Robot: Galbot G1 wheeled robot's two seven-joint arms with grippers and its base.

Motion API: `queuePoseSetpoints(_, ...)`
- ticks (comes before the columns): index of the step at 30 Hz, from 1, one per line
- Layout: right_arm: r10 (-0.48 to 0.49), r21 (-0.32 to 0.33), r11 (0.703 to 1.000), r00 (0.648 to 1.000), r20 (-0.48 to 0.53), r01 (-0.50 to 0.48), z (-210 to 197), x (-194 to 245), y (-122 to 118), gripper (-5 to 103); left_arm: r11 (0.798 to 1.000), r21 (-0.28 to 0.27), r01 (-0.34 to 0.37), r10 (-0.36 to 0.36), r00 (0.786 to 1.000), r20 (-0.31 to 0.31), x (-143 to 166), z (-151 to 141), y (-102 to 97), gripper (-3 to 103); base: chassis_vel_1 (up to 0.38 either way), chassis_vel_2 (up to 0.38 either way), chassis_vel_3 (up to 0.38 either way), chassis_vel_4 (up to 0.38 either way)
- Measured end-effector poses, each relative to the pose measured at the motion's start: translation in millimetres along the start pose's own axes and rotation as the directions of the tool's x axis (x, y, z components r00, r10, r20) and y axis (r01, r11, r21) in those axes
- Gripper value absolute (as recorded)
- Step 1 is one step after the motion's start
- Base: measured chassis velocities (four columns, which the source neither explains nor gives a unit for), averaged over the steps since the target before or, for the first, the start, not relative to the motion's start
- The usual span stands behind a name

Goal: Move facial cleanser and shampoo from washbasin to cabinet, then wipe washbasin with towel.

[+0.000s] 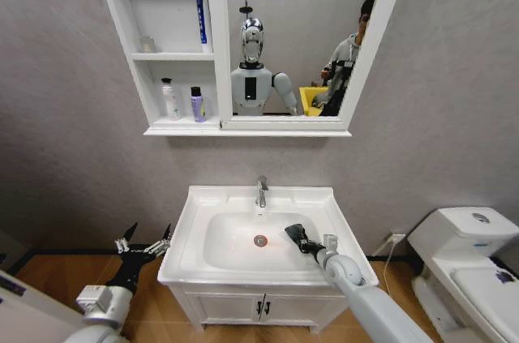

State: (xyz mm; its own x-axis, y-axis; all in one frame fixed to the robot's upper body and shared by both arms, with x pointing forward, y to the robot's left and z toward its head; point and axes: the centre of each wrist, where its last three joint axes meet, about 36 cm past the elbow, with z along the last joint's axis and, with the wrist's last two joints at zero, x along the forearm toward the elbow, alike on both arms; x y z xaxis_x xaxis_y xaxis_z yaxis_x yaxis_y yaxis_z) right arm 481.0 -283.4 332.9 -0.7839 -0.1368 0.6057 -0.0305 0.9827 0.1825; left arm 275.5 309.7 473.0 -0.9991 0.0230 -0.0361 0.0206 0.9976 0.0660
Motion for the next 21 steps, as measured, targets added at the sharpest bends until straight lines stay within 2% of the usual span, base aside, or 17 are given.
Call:
queuePoseSetpoints(6,-0.063,-0.066,0.996,0.998,-0.027,0.061,4.4,-27.0,36.5,6,1.0,0.0,0.0,0.0,1.0,0.0,0.0,0.0,0.0,100,0.0,0.0,0.0,0.0)
queuePoseSetpoints(9,-0.08,-0.086,0.993,0.996,-0.03,0.077,3.5,-32.8,46.3,6,1.0,0.0,0.0,0.0,1.0,0.0,0.0,0.0,0.0,100,0.0,0.0,0.0,0.0)
queuePoseSetpoints(11,-0.11,-0.115,0.988,0.993,-0.041,0.104,-0.5,-47.8,63.9,6,1.0,0.0,0.0,0.0,1.0,0.0,0.0,0.0,0.0,100,0.0,0.0,0.0,0.0)
queuePoseSetpoints(21,-0.156,-0.123,0.981,0.986,-0.061,0.148,-17.0,-83.1,101.5,6,1.0,0.0,0.0,0.0,1.0,0.0,0.0,0.0,0.0,100,0.0,0.0,0.0,0.0)
